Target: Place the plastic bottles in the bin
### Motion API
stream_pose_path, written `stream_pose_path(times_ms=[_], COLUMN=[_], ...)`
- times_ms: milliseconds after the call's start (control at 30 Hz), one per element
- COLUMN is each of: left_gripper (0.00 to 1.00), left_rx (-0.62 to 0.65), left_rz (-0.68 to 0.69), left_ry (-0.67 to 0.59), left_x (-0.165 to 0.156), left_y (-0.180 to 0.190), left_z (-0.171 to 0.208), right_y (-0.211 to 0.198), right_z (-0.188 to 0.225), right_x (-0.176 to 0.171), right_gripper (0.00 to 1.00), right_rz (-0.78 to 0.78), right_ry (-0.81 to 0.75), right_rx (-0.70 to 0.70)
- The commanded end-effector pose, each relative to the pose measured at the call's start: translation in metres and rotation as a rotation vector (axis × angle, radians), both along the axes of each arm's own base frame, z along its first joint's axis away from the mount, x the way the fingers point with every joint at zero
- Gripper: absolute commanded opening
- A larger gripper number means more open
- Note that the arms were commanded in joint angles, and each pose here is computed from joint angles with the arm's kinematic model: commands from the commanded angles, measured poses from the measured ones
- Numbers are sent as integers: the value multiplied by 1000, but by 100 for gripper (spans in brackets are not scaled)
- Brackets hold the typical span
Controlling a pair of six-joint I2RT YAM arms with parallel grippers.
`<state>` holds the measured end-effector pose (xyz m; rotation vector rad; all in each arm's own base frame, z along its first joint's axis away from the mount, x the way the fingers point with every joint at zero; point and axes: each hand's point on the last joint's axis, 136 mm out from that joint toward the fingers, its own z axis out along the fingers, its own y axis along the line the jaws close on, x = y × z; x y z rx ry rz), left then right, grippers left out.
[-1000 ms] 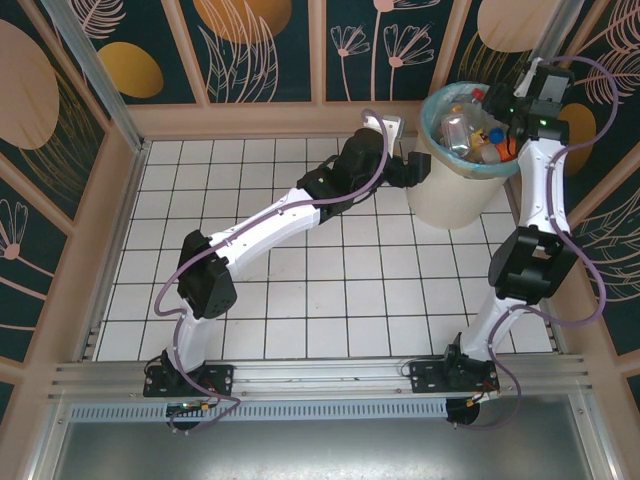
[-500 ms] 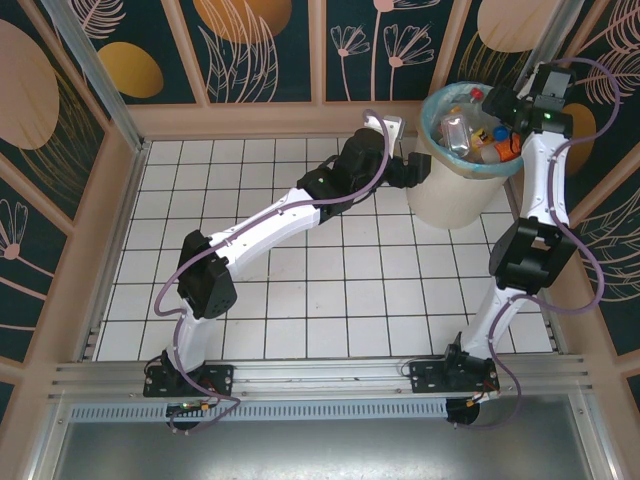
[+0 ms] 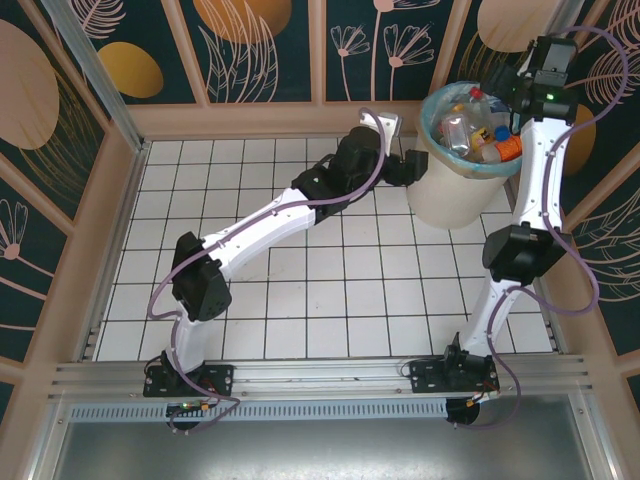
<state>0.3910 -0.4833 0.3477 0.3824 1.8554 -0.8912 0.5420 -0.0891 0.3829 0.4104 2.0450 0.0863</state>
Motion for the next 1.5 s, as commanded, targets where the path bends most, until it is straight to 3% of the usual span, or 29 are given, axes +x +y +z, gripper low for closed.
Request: stream_pose_path(times_ms=[0,67,133,300,400,500,633,767,967,1133,1300,1467], left_gripper=[86,86,87,86,86,87,87,87,87,88,90,91], left_rx=[-21,-20,-20,-15,-15,-17,-26,-43,-50,-41,15,99], left_rz=[9,8,7,14,13,17,30,42,65,174,381,606], left_ry=[-47,-40,-36,-24,-18,-22,-44,-65,-84,-156,-261,-360], left_x=[-6,-6,-8,-10,-11,-11,-11,-13,-17,-22,-29,-47], left_y=[10,11,12,15,16,18,22,28,41,79,146,225], left_z=[25,22,19,12,10,13,24,37,49,61,66,50], right_y=[4,6,9,7,8,8,2,0,2,14,66,118], right_z=[-12,-28,-47,-101,-111,-93,-45,6,46,60,74,52], right_x=[-1,2,5,5,4,4,1,-8,-30,-62,-115,-182], right_gripper=[66,54,49,45,46,49,68,81,88,88,86,71], right_rz=[14,24,41,35,37,37,8,-12,-30,-24,71,183], right_ry=[21,41,68,170,191,164,89,-3,-76,-95,-224,-371], right_rx=[-1,18,37,65,75,66,28,6,-15,-12,-14,13])
